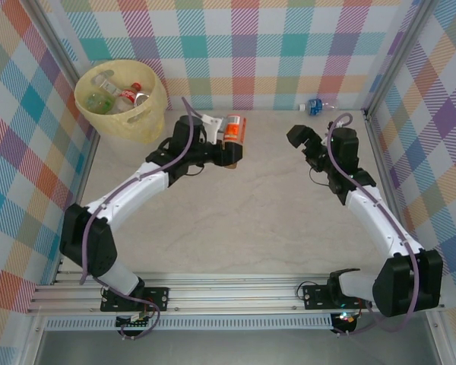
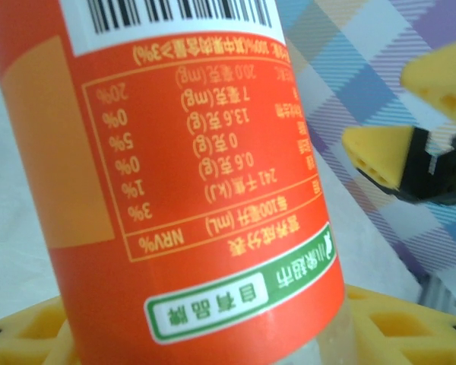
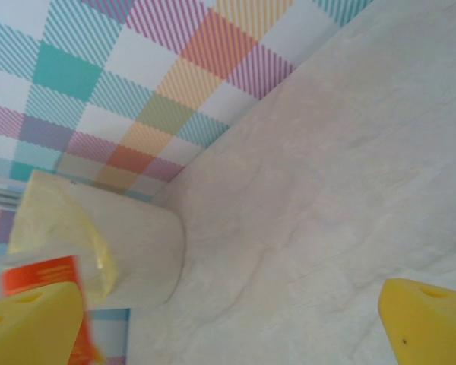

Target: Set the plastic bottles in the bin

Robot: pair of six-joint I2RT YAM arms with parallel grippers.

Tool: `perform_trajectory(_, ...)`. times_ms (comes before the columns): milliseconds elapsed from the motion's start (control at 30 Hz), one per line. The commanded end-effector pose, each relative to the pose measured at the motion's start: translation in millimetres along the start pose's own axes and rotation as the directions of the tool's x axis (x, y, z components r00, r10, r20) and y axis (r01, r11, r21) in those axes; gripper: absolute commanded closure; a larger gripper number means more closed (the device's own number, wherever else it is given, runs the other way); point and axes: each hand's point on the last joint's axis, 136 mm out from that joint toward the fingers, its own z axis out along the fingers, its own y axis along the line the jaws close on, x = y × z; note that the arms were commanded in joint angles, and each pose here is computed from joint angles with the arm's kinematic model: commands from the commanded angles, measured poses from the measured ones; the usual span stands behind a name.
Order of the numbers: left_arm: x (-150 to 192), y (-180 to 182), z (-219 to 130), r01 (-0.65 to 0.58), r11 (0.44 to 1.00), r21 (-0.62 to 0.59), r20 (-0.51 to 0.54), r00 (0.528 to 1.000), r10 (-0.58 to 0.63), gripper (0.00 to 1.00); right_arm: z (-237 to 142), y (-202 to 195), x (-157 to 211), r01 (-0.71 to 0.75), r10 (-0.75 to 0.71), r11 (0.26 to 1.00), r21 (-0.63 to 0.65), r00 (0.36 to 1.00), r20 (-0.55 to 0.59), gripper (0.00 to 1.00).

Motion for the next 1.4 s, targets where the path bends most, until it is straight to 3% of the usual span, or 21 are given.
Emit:
perform_trajectory(0, -47.0, 23.5, -43.0, -0.083, 0.964, -0.252, 0.111, 0.987, 0.114, 0.63, -15.0, -0.4, -14.0, 0.088, -0.092, 0.995, 0.054, 0.993, 0.069, 0.00)
perform_trajectory(167, -105.0, 58.6, -112.2, -0.083, 0.781, -0.619, 0.202, 0.944, 0.260, 0.62, -17.3, -2.5, -15.7, 0.092, -0.097, 0.994, 0.059, 0.991, 0.089, 0.00)
perform_trajectory(300, -147.7, 75.1, -163.0, -0.028, 0.607, -0.794, 0.257, 0.890, 0.377, 0.60, -15.1, -1.8, -13.6, 0.084, -0.088, 0.995, 0.049, 0.993, 0.079, 0.00)
perform_trajectory(400, -170.2, 98.9, -194.5, 0.057, 0.508, -0.859, 0.292, 0.870, 0.397, 0.60, -15.1, -0.9, -12.3, 0.081, -0.084, 0.996, 0.044, 0.994, 0.074, 0.00)
perform_trajectory(500, -183.9, 127.7, -215.2, 0.122, 0.458, -0.880, 0.320, 0.865, 0.386, 0.60, -15.5, -1.0, -12.1, 0.080, -0.083, 0.996, 0.041, 0.994, 0.075, 0.00)
perform_trajectory(767, -205.7, 204.6, -243.8, 0.171, 0.371, -0.913, 0.311, 0.881, 0.358, 0.59, -21.7, -0.1, -15.0, 0.099, -0.103, 0.994, 0.049, 0.990, 0.094, 0.00)
perform_trajectory(1000, -199.7, 269.7, -231.6, 0.134, 0.321, -0.937, 0.229, 0.933, 0.278, 0.58, -24.5, 0.6, -16.7, 0.103, -0.108, 0.993, 0.051, 0.989, 0.105, 0.00)
perform_trajectory(1133, -189.4, 293.3, -219.8, 0.144, 0.328, -0.934, 0.220, 0.953, 0.207, 0.55, -25.4, 1.6, -16.7, 0.106, -0.111, 0.993, 0.049, 0.988, 0.104, 0.00)
perform_trajectory(1200, -180.2, 296.4, -215.1, 0.140, 0.338, -0.931, 0.204, 0.966, 0.160, 0.47, -27.1, 1.3, -16.8, 0.113, -0.118, 0.992, 0.053, 0.987, 0.105, 0.00)
perform_trajectory(1300, -173.9, 294.3, -220.7, 0.159, 0.321, -0.934, 0.208, 0.970, 0.126, 0.15, -29.3, -0.2, -18.1, 0.125, -0.132, 0.990, 0.066, 0.985, 0.113, 0.00)
perform_trajectory(1367, -175.7, 289.2, -226.9, 0.169, 0.317, -0.933, 0.217, 0.968, 0.124, 0.03, -29.6, -1.2, -19.3, 0.133, -0.141, 0.988, 0.074, 0.983, 0.118, 0.00)
